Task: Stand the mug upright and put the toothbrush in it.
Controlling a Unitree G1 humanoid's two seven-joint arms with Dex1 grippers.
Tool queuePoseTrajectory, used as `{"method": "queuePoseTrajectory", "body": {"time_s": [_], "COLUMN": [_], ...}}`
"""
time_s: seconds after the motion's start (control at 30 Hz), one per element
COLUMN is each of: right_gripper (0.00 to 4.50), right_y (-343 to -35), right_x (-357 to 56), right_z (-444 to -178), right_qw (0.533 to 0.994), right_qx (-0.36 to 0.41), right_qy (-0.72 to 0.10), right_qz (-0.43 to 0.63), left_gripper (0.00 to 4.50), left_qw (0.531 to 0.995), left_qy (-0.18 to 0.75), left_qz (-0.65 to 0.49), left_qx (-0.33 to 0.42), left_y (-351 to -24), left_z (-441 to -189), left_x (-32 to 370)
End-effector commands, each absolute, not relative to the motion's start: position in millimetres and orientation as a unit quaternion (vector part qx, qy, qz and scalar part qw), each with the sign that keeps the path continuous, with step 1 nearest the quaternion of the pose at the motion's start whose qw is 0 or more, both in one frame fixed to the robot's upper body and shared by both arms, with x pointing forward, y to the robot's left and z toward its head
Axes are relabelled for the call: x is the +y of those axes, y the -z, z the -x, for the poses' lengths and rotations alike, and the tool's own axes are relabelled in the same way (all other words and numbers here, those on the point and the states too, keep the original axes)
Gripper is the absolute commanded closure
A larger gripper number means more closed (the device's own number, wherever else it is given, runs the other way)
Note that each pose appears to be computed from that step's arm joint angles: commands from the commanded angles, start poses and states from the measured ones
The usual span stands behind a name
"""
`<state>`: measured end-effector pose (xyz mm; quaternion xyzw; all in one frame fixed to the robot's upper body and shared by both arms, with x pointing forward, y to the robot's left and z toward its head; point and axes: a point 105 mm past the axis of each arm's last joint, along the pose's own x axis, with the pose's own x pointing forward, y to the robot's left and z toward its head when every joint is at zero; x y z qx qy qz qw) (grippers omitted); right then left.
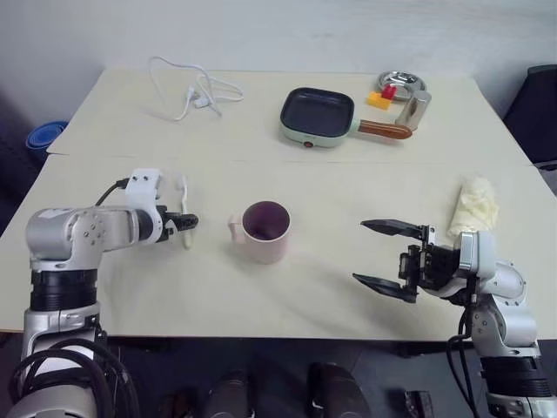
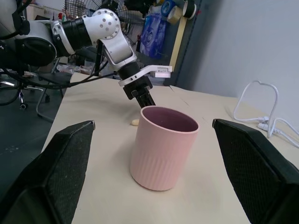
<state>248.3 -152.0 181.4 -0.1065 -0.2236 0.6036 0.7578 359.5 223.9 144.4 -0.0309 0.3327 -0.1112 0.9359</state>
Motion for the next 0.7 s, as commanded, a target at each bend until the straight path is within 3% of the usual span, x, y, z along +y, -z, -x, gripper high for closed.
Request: {"method": "queuePoseTrajectory", "body": {"time_s": [0.03, 0.27, 0.3, 0.33, 0.43, 0.53, 0.7], "right_gripper": [0.28, 0.28, 0.28, 0.28, 0.28, 0.28, 0.28], "right_y": [-184.4, -179.9, -178.7, -175.0, -169.1, -167.4, -166.5], "right_x": [-158.3, -167.3, -168.8, -174.0, -183.3, -190.4, -192.6], "right_z": [-244.3, -248.3, -248.6, -248.4, -245.8, -240.3, -233.8], "right_qw": [0.760, 0.772, 0.774, 0.784, 0.799, 0.813, 0.828], "right_qx": [-0.236, -0.227, -0.224, -0.209, -0.189, -0.186, -0.189], "right_qy": [-0.597, -0.585, -0.584, -0.577, -0.564, -0.544, -0.520], "right_qz": [0.101, 0.099, 0.099, 0.095, 0.092, 0.093, 0.094], "left_gripper": [1.50, 3.66, 3.96, 4.20, 4.32, 4.32, 4.32], "left_qw": [0.923, 0.921, 0.928, 0.949, 0.949, 0.884, 0.772], "left_qy": [0.137, 0.154, 0.160, 0.200, 0.297, 0.439, 0.592], "left_qz": [0.023, 0.019, 0.026, 0.056, 0.099, 0.101, 0.135], "left_qx": [0.359, 0.356, 0.336, 0.237, 0.043, -0.124, -0.188], "left_y": [-134.2, -127.2, -132.3, -162.9, -225.8, -273.7, -277.7], "left_z": [-360.9, -364.4, -367.5, -377.4, -373.4, -339.1, -299.8], "left_x": [213.7, 214.9, 214.1, 206.0, 193.4, 166.1, 113.2]}}
